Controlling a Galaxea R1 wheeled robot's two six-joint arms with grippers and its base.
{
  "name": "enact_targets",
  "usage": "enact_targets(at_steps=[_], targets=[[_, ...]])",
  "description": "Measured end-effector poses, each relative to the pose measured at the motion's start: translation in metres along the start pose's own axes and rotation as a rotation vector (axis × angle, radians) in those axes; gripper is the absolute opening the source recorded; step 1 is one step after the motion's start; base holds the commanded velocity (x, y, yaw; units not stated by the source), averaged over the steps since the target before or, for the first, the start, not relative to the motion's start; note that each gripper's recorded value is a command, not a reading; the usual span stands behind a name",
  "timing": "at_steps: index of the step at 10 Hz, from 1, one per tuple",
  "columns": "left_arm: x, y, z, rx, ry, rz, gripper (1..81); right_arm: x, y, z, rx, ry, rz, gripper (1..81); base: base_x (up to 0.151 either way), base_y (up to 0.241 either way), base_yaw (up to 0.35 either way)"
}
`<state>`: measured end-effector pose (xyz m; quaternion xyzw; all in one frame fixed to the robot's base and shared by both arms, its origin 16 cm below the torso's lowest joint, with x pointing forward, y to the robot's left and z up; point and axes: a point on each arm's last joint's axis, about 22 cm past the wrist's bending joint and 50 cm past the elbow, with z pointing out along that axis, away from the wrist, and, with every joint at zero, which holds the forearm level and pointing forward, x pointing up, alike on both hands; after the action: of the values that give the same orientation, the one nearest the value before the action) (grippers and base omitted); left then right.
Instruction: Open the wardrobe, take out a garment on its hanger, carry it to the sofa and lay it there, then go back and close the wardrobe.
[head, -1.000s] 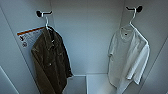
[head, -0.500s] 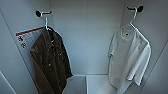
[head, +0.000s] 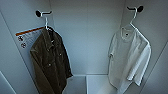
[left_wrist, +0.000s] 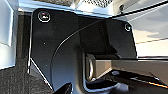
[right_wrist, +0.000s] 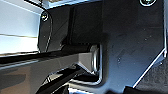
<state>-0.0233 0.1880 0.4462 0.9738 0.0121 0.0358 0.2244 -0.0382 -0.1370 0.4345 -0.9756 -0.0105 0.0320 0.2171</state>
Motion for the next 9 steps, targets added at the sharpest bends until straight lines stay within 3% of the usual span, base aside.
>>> enact_targets(at_steps=[7,9], targets=[[-0.012,0.001,-0.001,0.000,-0.014,-0.005,81.1,-0.009,-0.002,0.001,0.002,-0.012,0.002,81.1,0.019,0.000,0.000],[0.016,0.005,0.003,-0.007,0.020,0.006,81.1,0.009,-0.004,0.001,0.006,0.011,-0.004,81.1,0.000,0.000,0.000]])
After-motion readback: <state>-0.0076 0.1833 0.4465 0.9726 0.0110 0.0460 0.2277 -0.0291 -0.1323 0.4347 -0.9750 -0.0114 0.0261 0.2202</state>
